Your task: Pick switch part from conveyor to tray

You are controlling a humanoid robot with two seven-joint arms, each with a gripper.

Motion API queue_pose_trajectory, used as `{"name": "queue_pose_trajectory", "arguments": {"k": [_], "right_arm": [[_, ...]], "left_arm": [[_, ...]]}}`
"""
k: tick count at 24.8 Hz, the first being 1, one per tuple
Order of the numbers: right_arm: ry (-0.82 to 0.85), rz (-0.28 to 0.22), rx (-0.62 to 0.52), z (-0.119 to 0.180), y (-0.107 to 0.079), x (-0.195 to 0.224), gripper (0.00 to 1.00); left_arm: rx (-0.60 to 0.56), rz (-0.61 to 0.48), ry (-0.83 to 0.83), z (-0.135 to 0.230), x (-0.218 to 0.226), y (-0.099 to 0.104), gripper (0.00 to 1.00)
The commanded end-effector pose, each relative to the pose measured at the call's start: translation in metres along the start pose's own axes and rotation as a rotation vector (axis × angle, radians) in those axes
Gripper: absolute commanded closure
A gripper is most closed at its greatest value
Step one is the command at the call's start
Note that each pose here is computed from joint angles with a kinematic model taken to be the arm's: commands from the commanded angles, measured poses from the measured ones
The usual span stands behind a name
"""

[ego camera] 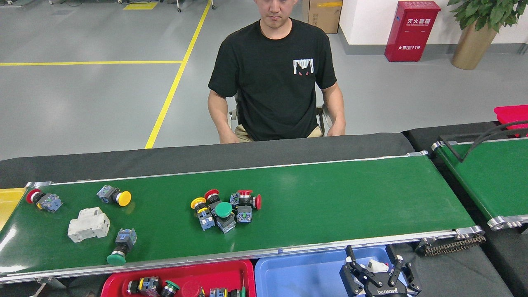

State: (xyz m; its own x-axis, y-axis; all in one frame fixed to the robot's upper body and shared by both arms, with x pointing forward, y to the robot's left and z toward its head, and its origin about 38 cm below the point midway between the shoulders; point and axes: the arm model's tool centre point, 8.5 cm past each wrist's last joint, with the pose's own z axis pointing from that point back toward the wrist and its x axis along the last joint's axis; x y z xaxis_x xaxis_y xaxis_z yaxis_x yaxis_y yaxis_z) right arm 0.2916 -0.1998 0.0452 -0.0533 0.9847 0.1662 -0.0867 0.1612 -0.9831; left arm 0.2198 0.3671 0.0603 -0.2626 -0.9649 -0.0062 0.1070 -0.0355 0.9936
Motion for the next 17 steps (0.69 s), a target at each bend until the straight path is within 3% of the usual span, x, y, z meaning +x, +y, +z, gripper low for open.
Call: {"name": "queue_pose_trajectory", "arguments": {"k": [1, 6, 11, 17], "right_arm": [[-0.009, 0.006, -0.028, -0.002, -0.008, 0.002, 0.03], [-0.017, 0.005, -0.035, -0.004, -0.010, 0.005, 0.02], [-0.022, 0.006, -0.034, -0.004, -0.010, 0.006, 0.02], [-0.021, 0.011, -0.026, -0.003, -0.007, 0.004, 0.02]], "left_arm": [[-0.006, -0.038, -0.018, -0.014, 0.000, 0.004, 0.00], [-0.047, -0.054, 0.033, -0.041, -0.019, -0.008, 0.00], [-0.093, -0.039, 0.102, -0.041, -0.048, -0.021, 0.00], [-0.119, -0.049, 0.225, -0.048, -0.084, -0.022, 0.00]]}}
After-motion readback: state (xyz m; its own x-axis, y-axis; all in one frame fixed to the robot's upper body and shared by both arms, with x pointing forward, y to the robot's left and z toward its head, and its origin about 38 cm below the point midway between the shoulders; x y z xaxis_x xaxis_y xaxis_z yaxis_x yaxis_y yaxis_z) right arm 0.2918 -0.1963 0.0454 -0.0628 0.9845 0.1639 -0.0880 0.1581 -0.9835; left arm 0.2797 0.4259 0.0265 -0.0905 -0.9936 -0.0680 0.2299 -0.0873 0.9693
